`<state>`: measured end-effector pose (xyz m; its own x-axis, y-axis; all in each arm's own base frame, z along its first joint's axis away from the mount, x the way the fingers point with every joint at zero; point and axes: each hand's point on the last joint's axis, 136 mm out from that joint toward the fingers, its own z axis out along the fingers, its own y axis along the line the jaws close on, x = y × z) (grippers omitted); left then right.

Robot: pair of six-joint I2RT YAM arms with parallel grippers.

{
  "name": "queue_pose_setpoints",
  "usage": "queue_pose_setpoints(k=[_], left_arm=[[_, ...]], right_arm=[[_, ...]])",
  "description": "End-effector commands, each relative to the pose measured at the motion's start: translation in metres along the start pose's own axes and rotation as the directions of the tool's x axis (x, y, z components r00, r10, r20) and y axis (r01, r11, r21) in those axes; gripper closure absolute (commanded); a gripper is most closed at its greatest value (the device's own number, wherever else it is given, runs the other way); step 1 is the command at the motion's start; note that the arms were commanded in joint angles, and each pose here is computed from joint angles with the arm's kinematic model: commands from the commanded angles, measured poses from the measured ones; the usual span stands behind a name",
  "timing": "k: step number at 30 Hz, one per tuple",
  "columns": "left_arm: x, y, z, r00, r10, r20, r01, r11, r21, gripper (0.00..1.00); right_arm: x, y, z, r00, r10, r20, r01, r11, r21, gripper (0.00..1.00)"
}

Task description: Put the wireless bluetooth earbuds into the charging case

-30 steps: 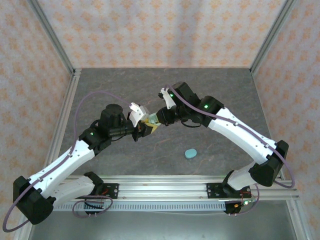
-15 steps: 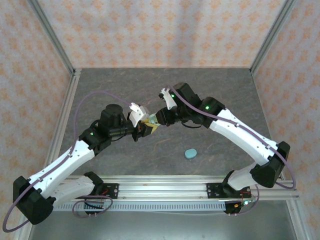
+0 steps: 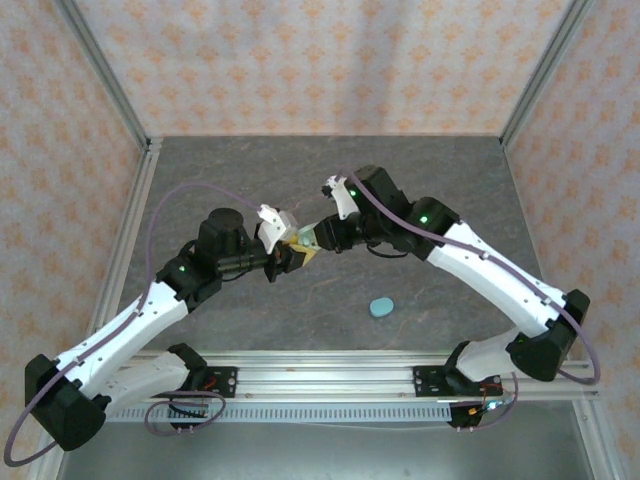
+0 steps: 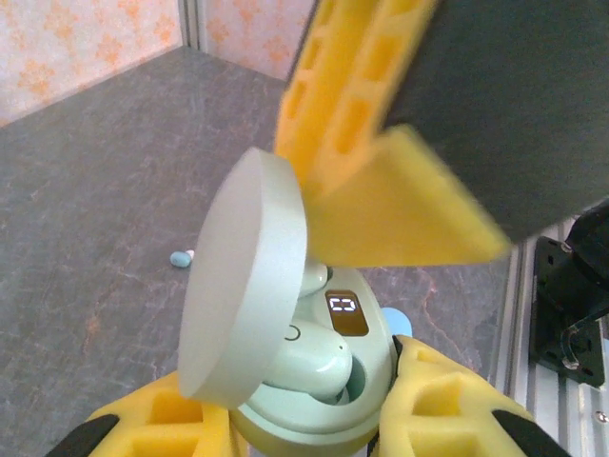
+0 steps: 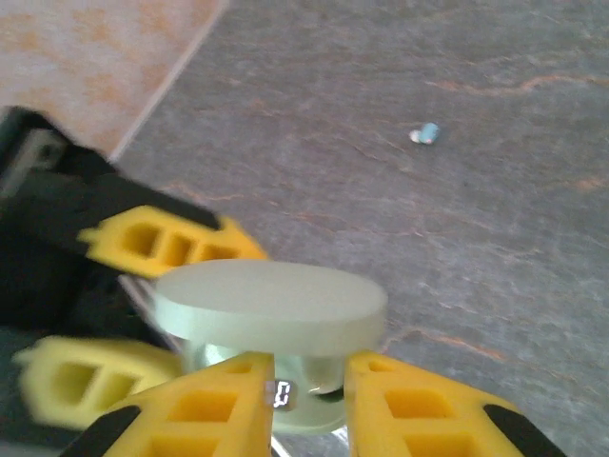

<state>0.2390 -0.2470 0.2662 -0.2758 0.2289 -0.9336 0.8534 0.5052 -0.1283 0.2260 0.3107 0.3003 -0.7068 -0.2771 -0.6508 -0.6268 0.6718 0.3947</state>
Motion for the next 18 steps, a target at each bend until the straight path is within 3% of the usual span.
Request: queue_pose_setpoints(k=[1, 12, 18], left_arm=[[-0.013, -0.001, -0.001, 0.999, 0.017, 0.050, -0.017, 1.000, 0.005, 1.00], [-0.023, -0.003, -0.002, 0.997, 0.019, 0.076, -0.020, 1.000, 0.012, 1.00], [-0.033, -0.003, -0.003, 0.995, 0.025, 0.099, -0.027, 0.999, 0.017, 1.00]], right_arm=[[-0.011, 0.028, -0.027, 0.995, -0.021, 0.098, 0.032, 0.994, -0.105, 0.74], [-0.023, 0.001, -0.073, 0.961, 0.111, 0.254, -0.093, 0.992, -0.080, 0.73], [-0.027, -0.016, -0.067, 0.932, 0.262, 0.251, -0.246, 0.965, -0.091, 0.56]])
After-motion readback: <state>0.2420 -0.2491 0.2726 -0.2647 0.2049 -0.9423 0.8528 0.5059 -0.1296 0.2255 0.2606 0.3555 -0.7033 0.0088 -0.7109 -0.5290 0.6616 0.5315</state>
